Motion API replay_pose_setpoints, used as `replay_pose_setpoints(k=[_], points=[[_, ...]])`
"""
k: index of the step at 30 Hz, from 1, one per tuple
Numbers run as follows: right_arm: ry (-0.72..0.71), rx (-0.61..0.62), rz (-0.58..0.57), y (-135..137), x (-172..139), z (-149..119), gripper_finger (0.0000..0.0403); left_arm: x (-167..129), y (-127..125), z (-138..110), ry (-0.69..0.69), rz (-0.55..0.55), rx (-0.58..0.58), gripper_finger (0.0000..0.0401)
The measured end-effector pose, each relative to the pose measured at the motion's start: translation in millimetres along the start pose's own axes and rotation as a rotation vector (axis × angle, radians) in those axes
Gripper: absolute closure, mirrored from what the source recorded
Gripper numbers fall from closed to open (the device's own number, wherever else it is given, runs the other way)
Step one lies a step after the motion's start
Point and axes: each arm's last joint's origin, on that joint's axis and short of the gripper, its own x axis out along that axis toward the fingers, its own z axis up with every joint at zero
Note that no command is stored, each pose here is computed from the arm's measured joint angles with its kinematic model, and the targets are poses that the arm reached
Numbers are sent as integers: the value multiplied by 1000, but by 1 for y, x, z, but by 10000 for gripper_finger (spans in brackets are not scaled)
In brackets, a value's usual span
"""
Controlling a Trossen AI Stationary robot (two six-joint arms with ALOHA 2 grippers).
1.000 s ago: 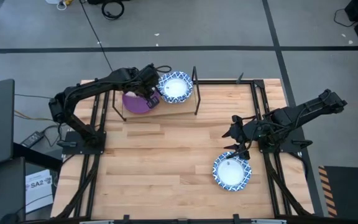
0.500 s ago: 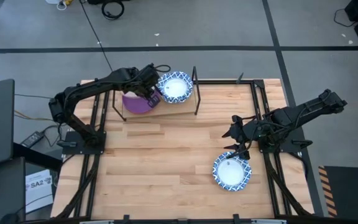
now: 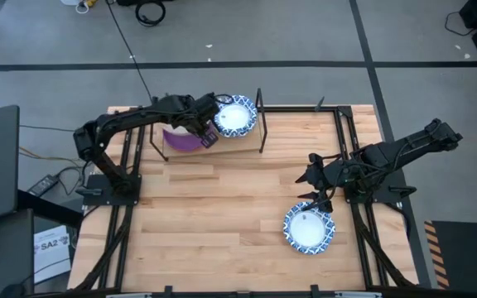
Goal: Place and stack plates onto a shelf
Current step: Stack the gray plate on top of the violet plate on the shelf, then stack the white bowl on top of the white bowl on the shelf
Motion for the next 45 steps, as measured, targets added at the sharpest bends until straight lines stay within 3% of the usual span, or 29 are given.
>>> replay_pose_setpoints(k=[7,18,30,35,45], points=[[2,0,5,0,0,0,158,19,-10,1,53,8,25,375],[4,0,13,0,0,0,158,21,-12,0,68,7,-2,358],[6,0,18,1,0,0,158,21,-12,0,69,9,0,262],[6,0,18,1,0,0,158,22,-9,0,78,11,87,235],[6,0,18,1,0,0,158,9,-9,-3,57,-1,156,232]])
